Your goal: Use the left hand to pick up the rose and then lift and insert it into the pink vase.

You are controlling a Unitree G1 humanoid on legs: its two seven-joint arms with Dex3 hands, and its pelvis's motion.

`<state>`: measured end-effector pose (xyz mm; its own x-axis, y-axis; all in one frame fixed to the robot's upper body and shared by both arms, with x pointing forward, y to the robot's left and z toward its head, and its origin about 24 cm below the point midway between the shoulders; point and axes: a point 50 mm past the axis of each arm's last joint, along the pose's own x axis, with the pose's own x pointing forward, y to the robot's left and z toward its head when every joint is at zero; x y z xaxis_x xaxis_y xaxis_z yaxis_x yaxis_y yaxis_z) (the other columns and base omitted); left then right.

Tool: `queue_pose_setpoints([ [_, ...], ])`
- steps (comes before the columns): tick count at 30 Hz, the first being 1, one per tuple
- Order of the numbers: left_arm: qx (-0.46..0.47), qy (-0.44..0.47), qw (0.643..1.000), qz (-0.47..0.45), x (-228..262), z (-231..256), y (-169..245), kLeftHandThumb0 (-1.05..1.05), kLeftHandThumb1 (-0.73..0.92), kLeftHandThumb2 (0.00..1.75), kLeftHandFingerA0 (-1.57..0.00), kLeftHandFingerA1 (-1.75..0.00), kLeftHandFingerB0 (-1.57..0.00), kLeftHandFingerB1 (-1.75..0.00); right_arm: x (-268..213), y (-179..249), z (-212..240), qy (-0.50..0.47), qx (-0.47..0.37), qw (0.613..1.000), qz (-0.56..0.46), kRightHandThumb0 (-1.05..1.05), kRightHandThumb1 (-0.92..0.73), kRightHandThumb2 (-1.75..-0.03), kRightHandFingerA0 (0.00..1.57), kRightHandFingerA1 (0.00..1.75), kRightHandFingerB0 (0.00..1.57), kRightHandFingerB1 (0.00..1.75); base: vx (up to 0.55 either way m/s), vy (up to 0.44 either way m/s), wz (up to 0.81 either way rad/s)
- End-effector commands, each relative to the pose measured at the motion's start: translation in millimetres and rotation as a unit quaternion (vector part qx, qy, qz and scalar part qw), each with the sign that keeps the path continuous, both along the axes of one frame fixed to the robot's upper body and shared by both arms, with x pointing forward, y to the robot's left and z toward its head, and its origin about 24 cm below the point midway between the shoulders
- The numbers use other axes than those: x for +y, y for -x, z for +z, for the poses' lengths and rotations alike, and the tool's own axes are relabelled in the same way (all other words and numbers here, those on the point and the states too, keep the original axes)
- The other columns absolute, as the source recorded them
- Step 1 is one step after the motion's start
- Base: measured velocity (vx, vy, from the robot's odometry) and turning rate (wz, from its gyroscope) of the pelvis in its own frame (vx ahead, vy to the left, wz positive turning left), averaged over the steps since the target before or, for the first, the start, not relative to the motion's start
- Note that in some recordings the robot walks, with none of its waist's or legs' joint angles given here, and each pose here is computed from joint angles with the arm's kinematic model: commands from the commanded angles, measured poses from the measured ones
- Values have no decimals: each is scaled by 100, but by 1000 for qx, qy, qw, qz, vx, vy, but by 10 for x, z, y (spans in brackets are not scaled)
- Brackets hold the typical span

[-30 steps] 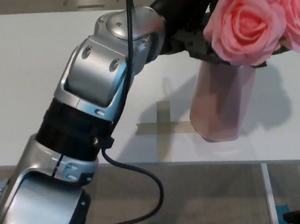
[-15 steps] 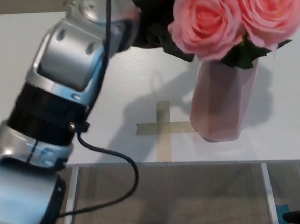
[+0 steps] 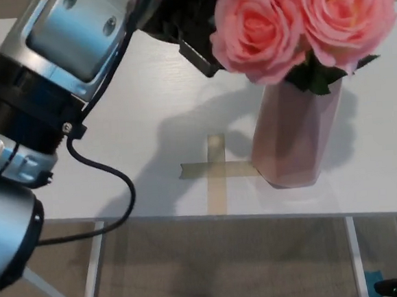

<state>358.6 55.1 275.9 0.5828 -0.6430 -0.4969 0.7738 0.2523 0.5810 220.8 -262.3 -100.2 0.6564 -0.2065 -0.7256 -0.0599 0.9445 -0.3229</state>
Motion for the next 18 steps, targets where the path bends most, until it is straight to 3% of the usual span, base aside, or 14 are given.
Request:
queue_pose_setpoints([
  [1, -26, -80, 996, -43, -41, 87, 63, -68, 38, 83, -6, -20, 0, -6, -18, 19, -9, 0, 9, 1000, -1, -33, -66, -59, 58, 41, 52, 39, 0, 0, 0],
  [2, -25, -96, 994, -39, -59, 70, 61, -89, 42, 64, -25, -36, 0, -9, -22, 9, -1, 0, 8, 1000, -1, -33, -66, -59, 58, 41, 53, 39, 0, 0, 0],
  [6, -24, -106, 993, -38, -67, 65, 58, -89, 42, 64, -25, -36, 0, -9, -24, 5, 2, 0, 7, 1000, 0, -33, -66, -59, 58, 41, 53, 39, 0, 0, 0],
  [7, -34, -122, 991, -36, -86, 52, 63, -69, 33, 80, -11, -41, 0, -4, -21, 0, 4, 0, 7, 1000, -1, -34, -66, -59, 59, 41, 55, 39, 0, 0, 0],
  [8, -48, -144, 988, -32, -114, 33, 70, -69, 33, 80, -11, -41, 0, -4, -17, -9, 8, -1, 6, 1000, -1, -34, -66, -59, 59, 41, 55, 39, 0, 0, 0],
  [9, -54, -154, 986, -32, -123, 40, 77, -86, 32, 70, -11, -30, -1, -3, -15, -10, 8, -1, 6, 1000, -1, -34, -66, -59, 59, 41, 55, 39, 0, 0, 0],
  [14, -75, -172, 981, -36, -130, 71, 116, -85, 34, 71, -8, -23, -7, -1, -14, -9, 6, -1, 7, 1000, -2, -34, -66, -59, 60, 41, 56, 40, 0, 0, 0],
  [15, -84, -182, 979, -34, -139, 79, 127, -86, 40, 62, -21, -33, 0, -16, -15, -14, 9, 1, 7, 1000, -3, -34, -66, -59, 60, 42, 56, 40, 0, 0, 0],
  [16, -87, -186, 978, -32, -143, 82, 133, -86, 40, 62, -21, -33, 0, -16, -16, -16, 10, 1, 7, 1000, -3, -34, -66, -59, 60, 42, 56, 40, 0, 0, 0],
  [17, -100, -205, 973, -35, -162, 70, 145, -83, 39, 61, -35, -38, 0, -16, -18, -16, 11, 1, 6, 1000, -2, -34, -66, -59, 60, 42, 56, 40, 0, 0, 0],
  [18, -105, -212, 971, -35, -165, 67, 150, -81, 31, 63, -38, -42, -2, -11, -15, -19, 12, 1, 6, 1000, -1, -34, -66, -59, 60, 42, 56, 40, 0, 0, 0],
])
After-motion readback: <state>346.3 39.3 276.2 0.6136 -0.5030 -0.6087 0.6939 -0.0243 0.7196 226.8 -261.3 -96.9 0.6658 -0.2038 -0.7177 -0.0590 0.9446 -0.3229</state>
